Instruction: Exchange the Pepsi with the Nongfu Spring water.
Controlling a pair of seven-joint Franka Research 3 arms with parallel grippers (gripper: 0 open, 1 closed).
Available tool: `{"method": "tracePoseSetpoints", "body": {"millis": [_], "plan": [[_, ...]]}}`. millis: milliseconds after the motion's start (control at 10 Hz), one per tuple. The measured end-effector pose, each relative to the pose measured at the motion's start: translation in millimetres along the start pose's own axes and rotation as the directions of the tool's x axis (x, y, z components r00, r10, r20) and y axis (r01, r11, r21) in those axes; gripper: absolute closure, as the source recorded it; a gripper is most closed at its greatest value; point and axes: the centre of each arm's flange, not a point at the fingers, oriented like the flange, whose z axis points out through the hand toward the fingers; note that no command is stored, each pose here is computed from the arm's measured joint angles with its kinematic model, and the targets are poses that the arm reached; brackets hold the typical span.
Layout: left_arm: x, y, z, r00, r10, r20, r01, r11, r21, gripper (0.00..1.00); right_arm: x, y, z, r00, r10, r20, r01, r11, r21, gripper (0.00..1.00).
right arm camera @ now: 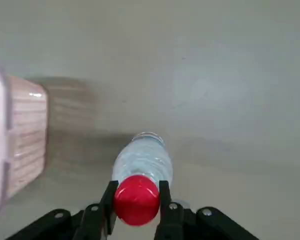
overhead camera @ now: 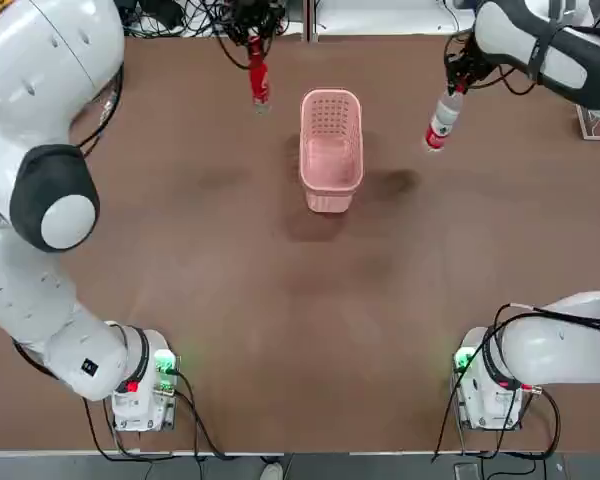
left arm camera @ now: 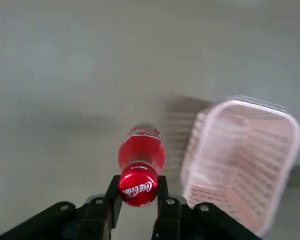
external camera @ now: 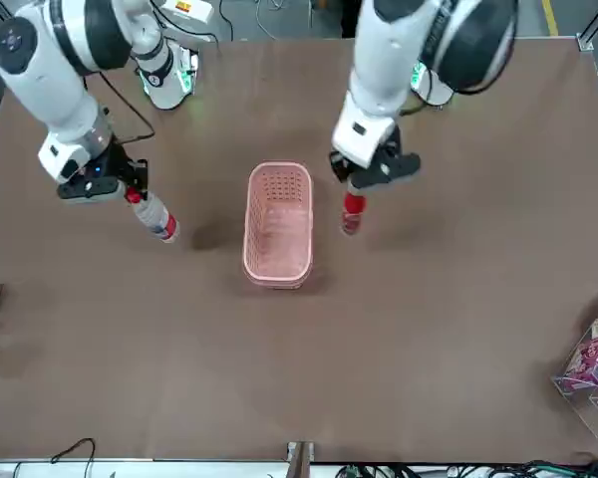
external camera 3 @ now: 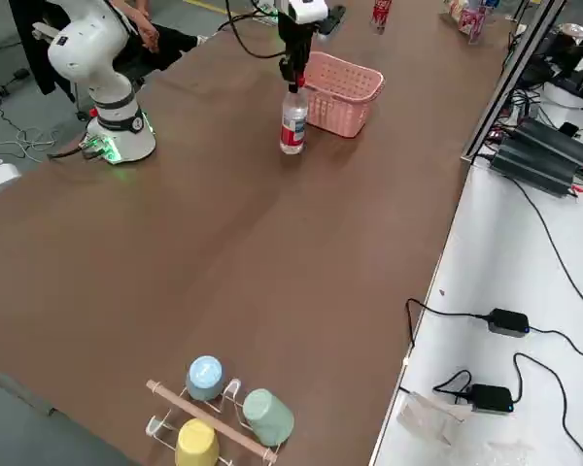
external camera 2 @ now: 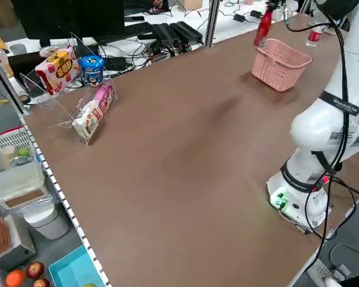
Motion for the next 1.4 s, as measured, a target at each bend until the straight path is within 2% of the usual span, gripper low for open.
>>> {"method": "tracePoseSetpoints", "body": {"millis": [100, 400, 700, 900, 1100, 1400], "plan": [[14, -25, 16, 1.000, 0.025, 0.019, -0.026, 0.999, 0.024, 0.69, -4, -27, -11, 1.000, -0.005, 0.002, 0.005, 1.000, 0.004, 0.63], [40, -115, 53, 0.997, 0.074, 0.001, -0.074, 0.997, 0.032, 0.69, -21, -97, -45, 1.000, -0.007, -0.011, 0.007, 1.000, 0.020, 0.63], [46, -191, 100, 0.996, 0.083, 0.017, -0.084, 0.995, 0.052, 0.69, -47, -171, -88, 0.997, -0.007, -0.071, 0.012, 0.997, 0.071, 0.63], [50, -226, 141, 0.997, 0.076, 0.025, -0.077, 0.996, 0.052, 0.69, -55, -202, -99, 0.996, -0.015, -0.085, 0.023, 0.996, 0.089, 0.63], [50, -249, 173, 0.997, 0.070, 0.023, -0.071, 0.996, 0.046, 0.69, -52, -243, -79, 0.998, -0.022, -0.063, 0.027, 0.996, 0.082, 0.63], [45, -262, 209, 0.998, 0.066, 0.010, -0.066, 0.997, 0.034, 0.69, -38, -299, -18, 0.998, -0.042, -0.036, 0.044, 0.997, 0.063, 0.63]]}}
